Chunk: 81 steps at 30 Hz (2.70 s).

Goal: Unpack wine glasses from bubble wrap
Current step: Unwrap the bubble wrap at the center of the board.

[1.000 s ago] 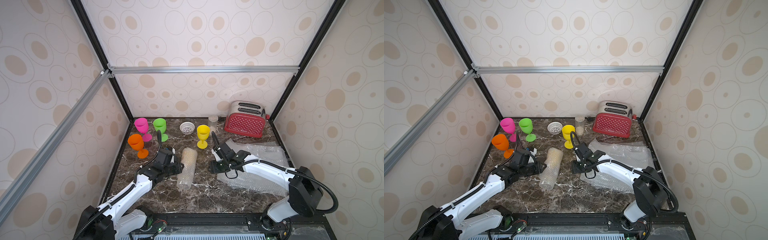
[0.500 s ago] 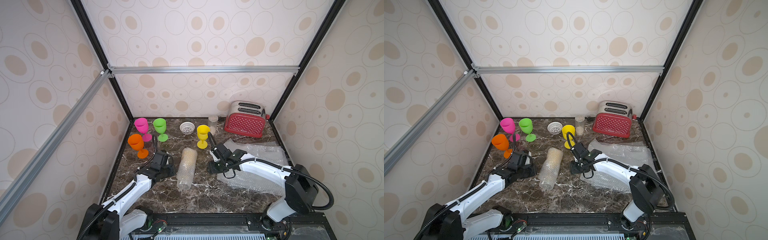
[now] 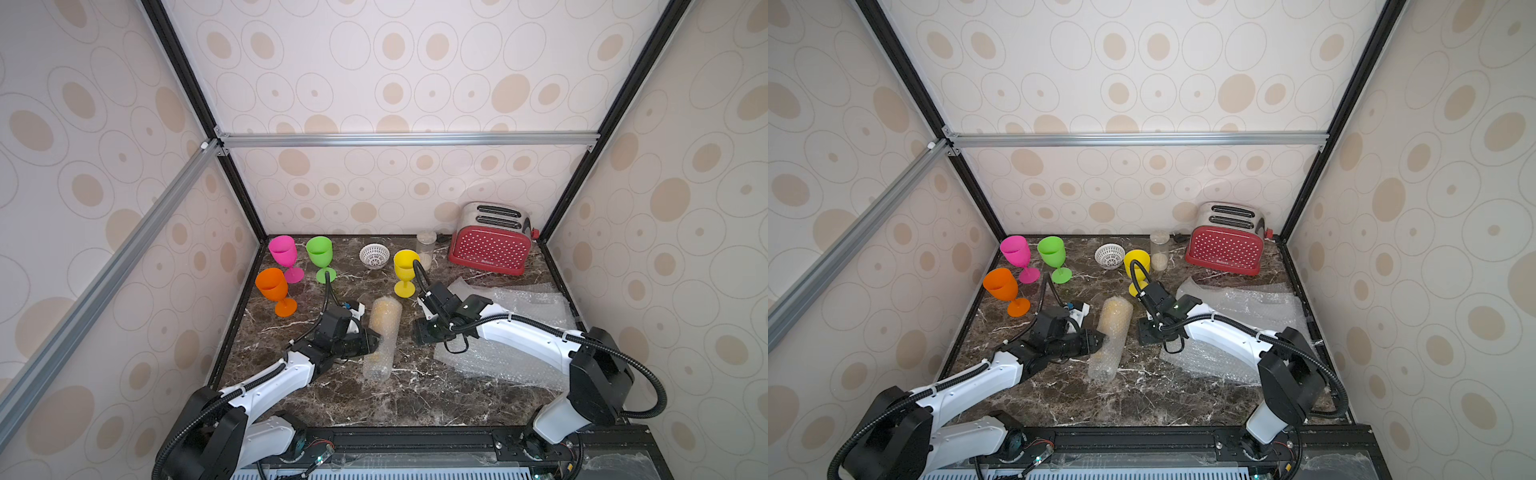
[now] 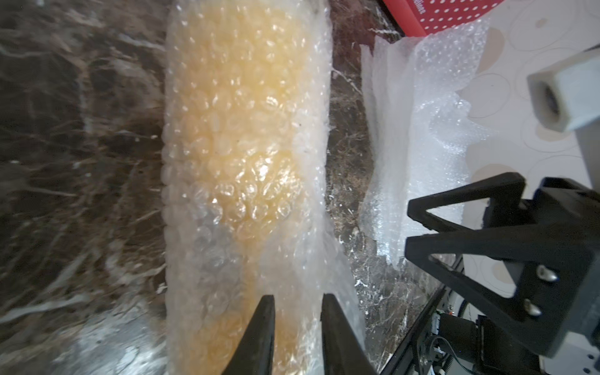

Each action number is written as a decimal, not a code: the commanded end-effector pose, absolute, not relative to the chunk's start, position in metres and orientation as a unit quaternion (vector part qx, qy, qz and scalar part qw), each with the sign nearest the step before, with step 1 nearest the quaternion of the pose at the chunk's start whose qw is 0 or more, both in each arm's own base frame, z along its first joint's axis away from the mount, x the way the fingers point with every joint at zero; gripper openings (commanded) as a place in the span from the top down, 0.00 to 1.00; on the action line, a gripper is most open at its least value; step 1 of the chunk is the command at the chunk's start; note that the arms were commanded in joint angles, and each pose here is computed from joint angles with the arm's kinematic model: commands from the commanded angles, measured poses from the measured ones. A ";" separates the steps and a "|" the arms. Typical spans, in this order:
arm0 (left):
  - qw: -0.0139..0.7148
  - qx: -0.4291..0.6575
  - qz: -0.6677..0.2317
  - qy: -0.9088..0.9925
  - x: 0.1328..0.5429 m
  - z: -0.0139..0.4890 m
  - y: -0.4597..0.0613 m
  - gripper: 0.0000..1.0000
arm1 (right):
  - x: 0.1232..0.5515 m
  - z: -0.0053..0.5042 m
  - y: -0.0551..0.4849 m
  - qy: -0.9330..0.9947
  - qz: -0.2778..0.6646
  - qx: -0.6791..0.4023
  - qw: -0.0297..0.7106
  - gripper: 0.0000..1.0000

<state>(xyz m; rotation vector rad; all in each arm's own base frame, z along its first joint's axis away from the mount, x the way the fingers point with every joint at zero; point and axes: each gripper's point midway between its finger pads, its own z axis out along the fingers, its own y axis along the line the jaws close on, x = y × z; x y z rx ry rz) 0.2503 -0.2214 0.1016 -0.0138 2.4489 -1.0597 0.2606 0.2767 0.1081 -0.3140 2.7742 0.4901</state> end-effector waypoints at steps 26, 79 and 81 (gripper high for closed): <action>0.261 0.007 -0.368 0.892 0.255 0.120 -0.234 0.76 | 0.236 0.123 0.313 0.956 0.217 -0.142 0.139 0.41; 0.245 -0.023 -0.479 0.843 0.242 0.110 -0.212 0.59 | 0.243 0.088 0.313 0.972 0.130 -0.155 0.119 0.84; 0.246 -0.016 -0.465 0.851 0.246 0.109 -0.211 0.56 | 0.241 0.086 0.310 0.972 0.127 -0.159 0.121 0.90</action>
